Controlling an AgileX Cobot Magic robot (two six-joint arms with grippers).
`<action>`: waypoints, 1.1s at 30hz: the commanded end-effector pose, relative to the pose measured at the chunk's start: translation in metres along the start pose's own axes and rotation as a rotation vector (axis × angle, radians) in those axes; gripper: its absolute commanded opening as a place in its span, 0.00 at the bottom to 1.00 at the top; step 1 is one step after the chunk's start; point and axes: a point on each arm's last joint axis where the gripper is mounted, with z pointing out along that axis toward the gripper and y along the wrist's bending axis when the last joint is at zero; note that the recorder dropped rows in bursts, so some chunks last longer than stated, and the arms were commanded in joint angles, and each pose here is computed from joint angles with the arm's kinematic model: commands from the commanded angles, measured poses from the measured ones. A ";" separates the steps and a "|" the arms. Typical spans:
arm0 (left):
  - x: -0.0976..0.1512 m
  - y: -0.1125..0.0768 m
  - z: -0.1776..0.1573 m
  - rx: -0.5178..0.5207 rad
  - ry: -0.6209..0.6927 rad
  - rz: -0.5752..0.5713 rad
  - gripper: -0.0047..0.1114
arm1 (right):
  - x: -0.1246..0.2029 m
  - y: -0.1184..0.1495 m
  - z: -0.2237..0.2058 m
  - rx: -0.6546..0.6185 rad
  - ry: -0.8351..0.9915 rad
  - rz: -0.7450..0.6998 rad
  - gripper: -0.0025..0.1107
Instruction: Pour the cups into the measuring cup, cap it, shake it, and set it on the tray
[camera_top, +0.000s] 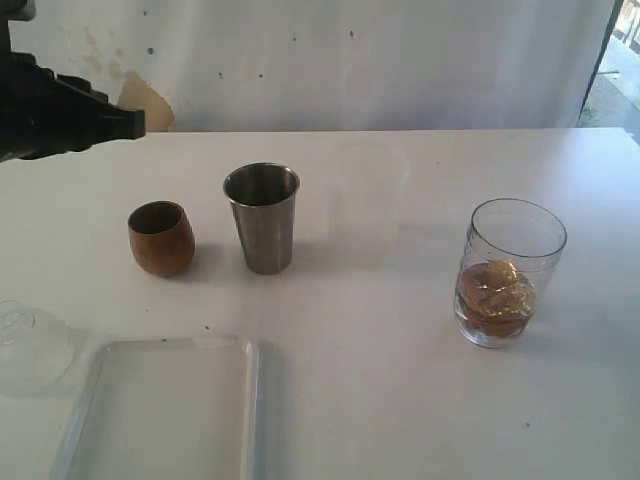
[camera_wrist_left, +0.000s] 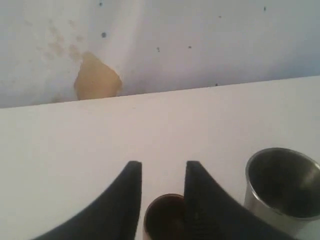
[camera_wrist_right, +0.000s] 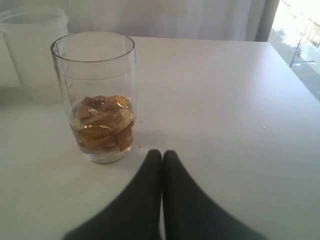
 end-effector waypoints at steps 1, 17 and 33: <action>-0.003 0.009 -0.004 -0.094 0.011 0.077 0.27 | 0.002 0.000 0.000 0.000 0.000 -0.002 0.02; -0.006 0.056 -0.003 -0.303 0.001 -0.118 0.27 | 0.002 0.000 0.000 0.000 0.000 -0.002 0.02; 0.015 0.143 0.013 -0.183 0.682 -0.111 0.04 | 0.002 0.000 0.000 0.000 0.000 -0.002 0.02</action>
